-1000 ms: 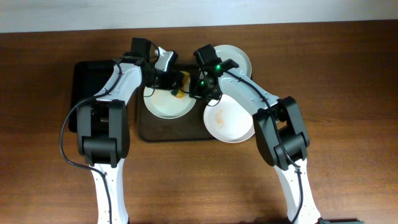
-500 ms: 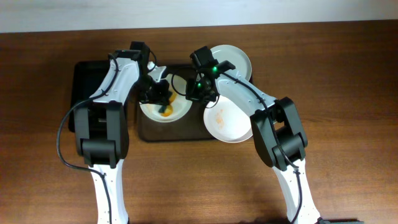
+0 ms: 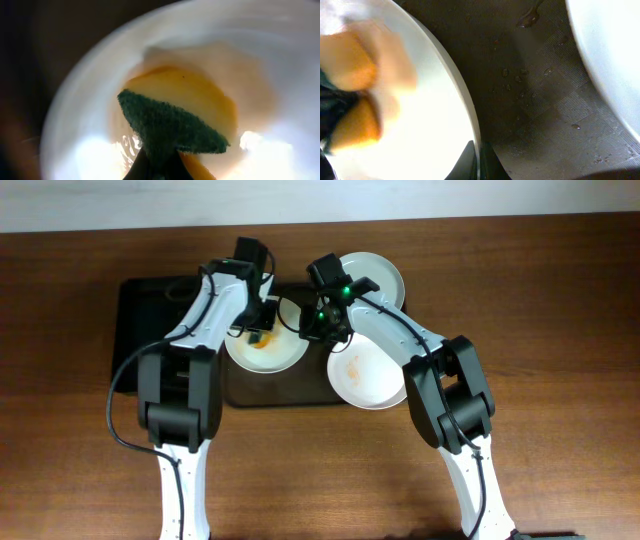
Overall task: Clean dirty plates on tray and stack at the side
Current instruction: 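Scrub the front-left plate with the sponge while the right gripper holds its rim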
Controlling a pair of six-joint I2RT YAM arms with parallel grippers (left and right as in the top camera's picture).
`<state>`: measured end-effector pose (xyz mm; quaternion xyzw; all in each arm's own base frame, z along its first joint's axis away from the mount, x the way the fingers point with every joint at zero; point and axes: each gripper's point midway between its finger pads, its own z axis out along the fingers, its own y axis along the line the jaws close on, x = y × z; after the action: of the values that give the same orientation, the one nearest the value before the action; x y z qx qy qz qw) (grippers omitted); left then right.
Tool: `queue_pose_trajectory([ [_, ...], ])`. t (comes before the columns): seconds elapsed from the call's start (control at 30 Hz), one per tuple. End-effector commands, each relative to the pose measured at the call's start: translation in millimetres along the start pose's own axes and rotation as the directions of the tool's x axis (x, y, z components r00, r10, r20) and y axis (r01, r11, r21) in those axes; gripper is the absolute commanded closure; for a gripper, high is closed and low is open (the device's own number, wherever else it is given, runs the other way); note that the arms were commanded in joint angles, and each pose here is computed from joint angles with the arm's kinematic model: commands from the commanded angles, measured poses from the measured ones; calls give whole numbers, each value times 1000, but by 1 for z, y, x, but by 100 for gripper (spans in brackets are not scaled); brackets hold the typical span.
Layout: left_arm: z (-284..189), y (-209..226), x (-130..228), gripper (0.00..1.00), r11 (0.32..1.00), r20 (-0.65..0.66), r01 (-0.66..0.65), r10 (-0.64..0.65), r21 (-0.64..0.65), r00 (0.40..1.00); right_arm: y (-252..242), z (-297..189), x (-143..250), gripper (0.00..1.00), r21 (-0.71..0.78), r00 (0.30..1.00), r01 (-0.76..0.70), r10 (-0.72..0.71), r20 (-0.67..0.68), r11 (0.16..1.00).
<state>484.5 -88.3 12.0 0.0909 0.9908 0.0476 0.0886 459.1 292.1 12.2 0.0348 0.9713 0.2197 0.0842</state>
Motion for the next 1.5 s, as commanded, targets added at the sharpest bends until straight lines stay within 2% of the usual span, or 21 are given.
queue_pose_trajectory([
  [0.0,-6,61,7,99,921,-11,19,-25,-389,1000,-3,1,-3,96,9,1000,-5,5,5,1000],
  [0.07,-11,55,8,99,899,-23,-19,10,-437,1000,-2,1,-3,96,4,1000,-5,5,4,1000],
  [0.17,-8,23,20,99,935,-75,-75,52,-347,996,-1,1,-3,96,-7,1000,-5,5,2,1000],
  [0.2,-2,-6,29,99,975,-108,-86,65,-205,992,-2,0,-4,96,-7,1000,-8,8,3,1000],
  [0.23,0,-55,42,99,990,-145,-111,123,89,982,-3,0,-5,96,-12,1000,-11,11,1,1000],
  [0.27,-5,-79,47,99,962,-151,-112,153,250,977,-4,-1,-6,96,-17,1000,-16,16,-1,1000],
  [0.33,-11,-93,50,99,930,-159,-78,143,359,977,-3,-2,-6,96,-33,1000,-21,21,-9,999],
  [0.47,-9,-82,46,99,930,-156,-50,113,364,981,5,-4,-5,96,-95,999,-22,19,-31,995],
  [0.6,-4,-52,36,99,935,-139,8,45,354,989,-11,-8,-10,96,-141,996,-71,63,-64,987],
  [0.67,-1,-34,28,99,935,-115,29,12,353,993,-15,-7,-8,96,-217,994,-71,52,-91,974],
  [0.73,-6,-39,21,99,900,-79,18,19,436,997,-14,-4,-6,96,-244,994,-69,46,-97,967],
  [0.77,-14,-53,18,99,845,-43,-15,46,535,998,-14,-3,-5,96,-245,995,-61,39,-95,968],
  [0.8,-32,-75,16,99,738,16,-75,86,671,996,-13,-3,-5,96,-245,995,-56,33,-94,968],
  [0.83,-41,-86,15,99,685,39,-92,93,723,995,-13,-3,-5,96,-246,995,-55,33,-94,968],
  [1.0,-42,-108,3,99,677,107,-159,118,719,987,-13,-3,-5,96,-246,995,-55,33,-93,968],
  [1.07,-20,-91,-12,99,784,65,-52,15,618,998,-13,-3,-5,96,-247,995,-54,32,-93,968],
  [1.17,14,-57,-20,99,887,27,79,-103,456,994,-13,-3,-5,96,-246,995,-55,33,-93,968],
  [1.23,40,-14,-13,99,943,-12,205,-209,262,978,-13,-3,-5,96,-246,995,-55,33,-93,968],
  [1.3,45,18,-6,99,960,-19,241,-241,145,970,-14,-3,-5,96,-245,995,-56,34,-94,968],
  [1.4,48,47,14,99,959,-80,277,-272,64,959,-14,-3,-5,96,-244,995,-56,34,-94,968],
  [1.47,44,42,40,99,958,-193,256,-230,126,954,-14,-2,-5,96,-241,995,-56,35,-93,969],
])
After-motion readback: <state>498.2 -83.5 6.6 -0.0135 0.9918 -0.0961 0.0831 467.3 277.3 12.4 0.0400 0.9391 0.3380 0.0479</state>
